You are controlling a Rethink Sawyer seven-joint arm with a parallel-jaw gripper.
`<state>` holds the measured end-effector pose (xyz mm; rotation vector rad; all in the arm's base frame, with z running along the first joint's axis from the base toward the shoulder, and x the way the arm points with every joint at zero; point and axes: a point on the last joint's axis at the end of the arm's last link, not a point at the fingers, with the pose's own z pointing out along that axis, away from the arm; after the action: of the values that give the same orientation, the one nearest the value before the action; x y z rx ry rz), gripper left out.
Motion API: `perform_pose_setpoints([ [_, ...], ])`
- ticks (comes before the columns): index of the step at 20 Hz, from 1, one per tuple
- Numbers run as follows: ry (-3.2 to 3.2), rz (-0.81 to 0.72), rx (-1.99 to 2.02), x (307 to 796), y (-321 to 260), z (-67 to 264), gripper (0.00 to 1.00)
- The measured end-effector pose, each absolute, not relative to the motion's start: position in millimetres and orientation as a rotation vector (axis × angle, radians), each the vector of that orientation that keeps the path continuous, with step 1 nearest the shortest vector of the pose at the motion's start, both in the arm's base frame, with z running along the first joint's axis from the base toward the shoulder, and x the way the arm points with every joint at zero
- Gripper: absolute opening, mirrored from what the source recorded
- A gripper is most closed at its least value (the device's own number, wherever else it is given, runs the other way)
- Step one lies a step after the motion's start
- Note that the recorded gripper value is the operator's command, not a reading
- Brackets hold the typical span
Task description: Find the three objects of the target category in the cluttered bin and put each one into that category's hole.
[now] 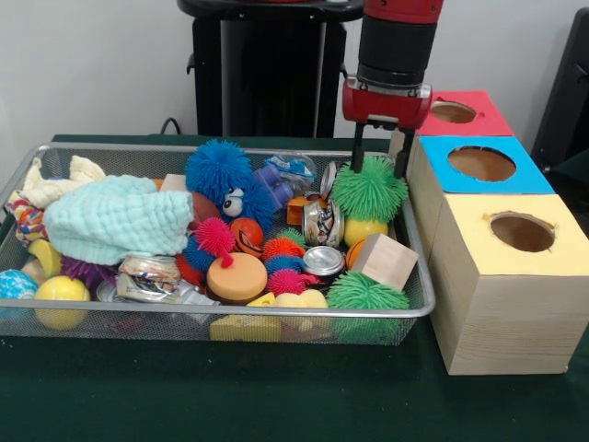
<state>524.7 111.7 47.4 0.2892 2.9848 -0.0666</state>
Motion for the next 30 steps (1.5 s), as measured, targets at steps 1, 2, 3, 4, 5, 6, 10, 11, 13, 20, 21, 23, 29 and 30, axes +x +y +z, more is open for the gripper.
perform_pose_setpoints([
  [1, 2.989, -0.061, 0.288, 522.3, 113.8, 46.5, 1.0],
  [2, 2.992, -0.057, 0.287, 521.2, 115.1, 46.0, 1.0],
  [3, 2.995, -0.053, 0.286, 520.1, 116.4, 45.6, 1.0],
  [4, 2.998, -0.049, 0.285, 519.1, 117.6, 44.9, 1.0],
  [5, 3.003, -0.044, 0.284, 517.8, 118.9, 43.8, 1.0],
  [6, 3.005, -0.04, 0.284, 517.1, 119.3, 42.8, 1.0],
  [10, 3.005, -0.024, 0.285, 515.5, 121.5, 34.2, 1.0],
  [11, 3.001, -0.021, 0.285, 515.8, 121.9, 32.0, 1.0],
  [13, 2.99, -0.019, 0.285, 515.8, 121.7, 27.3, 1.0],
  [20, 2.96, -0.037, 0.266, 515.2, 123.1, 24.1, 1.0],
  [21, 2.96, -0.044, 0.259, 514.1, 124.0, 24.3, 1.0],
  [23, 2.957, -0.063, 0.246, 512.6, 124.7, 25.3, 1.0],
  [29, 2.941, -0.111, 0.219, 513.5, 123.4, 29.2, 0.0],
  [30, 2.94, -0.112, 0.218, 513.6, 123.4, 29.4, 0.0],
])
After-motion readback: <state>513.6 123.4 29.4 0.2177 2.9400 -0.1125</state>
